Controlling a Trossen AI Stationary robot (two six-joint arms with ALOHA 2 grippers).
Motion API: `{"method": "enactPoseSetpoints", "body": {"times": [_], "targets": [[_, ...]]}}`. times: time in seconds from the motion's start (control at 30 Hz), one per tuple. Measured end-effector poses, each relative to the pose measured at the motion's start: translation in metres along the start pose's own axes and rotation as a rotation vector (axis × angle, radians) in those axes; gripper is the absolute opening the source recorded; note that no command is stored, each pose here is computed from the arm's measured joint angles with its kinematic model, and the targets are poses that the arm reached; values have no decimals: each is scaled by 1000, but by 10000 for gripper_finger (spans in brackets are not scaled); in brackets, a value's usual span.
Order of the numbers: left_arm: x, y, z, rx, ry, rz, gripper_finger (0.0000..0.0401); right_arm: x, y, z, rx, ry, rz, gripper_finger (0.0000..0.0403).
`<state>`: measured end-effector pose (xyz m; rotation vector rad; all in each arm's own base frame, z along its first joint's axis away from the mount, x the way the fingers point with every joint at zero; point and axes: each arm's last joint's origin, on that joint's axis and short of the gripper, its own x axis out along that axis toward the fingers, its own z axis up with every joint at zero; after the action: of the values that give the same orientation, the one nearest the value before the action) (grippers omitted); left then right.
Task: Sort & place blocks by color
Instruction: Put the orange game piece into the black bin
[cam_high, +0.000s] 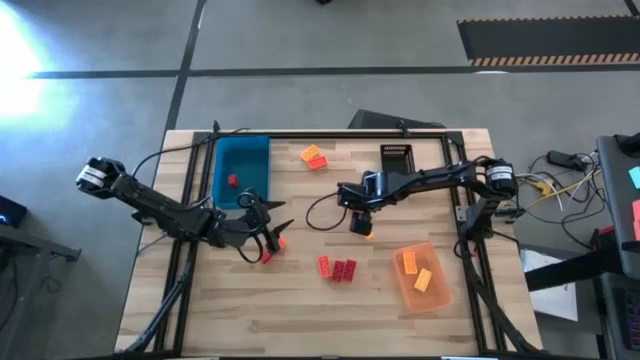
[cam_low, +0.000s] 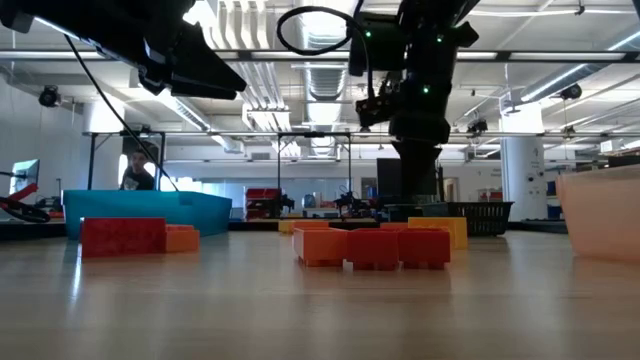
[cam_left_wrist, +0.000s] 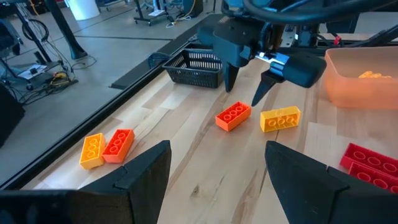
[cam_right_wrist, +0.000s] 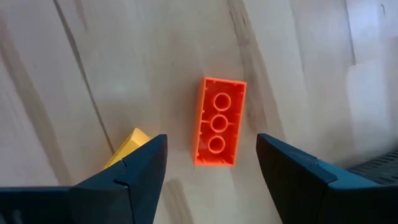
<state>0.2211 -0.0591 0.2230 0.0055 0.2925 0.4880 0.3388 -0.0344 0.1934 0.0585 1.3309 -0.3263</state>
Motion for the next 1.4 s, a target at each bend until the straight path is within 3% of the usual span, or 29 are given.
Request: {"method": "enactPoseSetpoints", "body": {"times": [0.2, 0.63, 0.8, 1.07, 1.27, 1.4], "targets": [[0, 0, 0, 0, 0, 0, 244, 11, -6, 6, 19, -69, 4, 241], [0, 0, 0, 1, 0, 0, 244, 54, -17, 3, 22, 68, 62, 262], [0, 0, 0, 1, 0, 0, 244, 63, -17, 3, 7, 85, 67, 228], [0, 0, 0, 0, 0, 0, 244, 57, -23, 7, 32, 39, 83, 125], [0, 0, 0, -4, -3, 0, 244, 40, -27, 10, 54, -24, 83, 125], [0, -1, 2, -16, -14, -8, 244, 19, -30, 18, 64, -152, 94, 125]]}}
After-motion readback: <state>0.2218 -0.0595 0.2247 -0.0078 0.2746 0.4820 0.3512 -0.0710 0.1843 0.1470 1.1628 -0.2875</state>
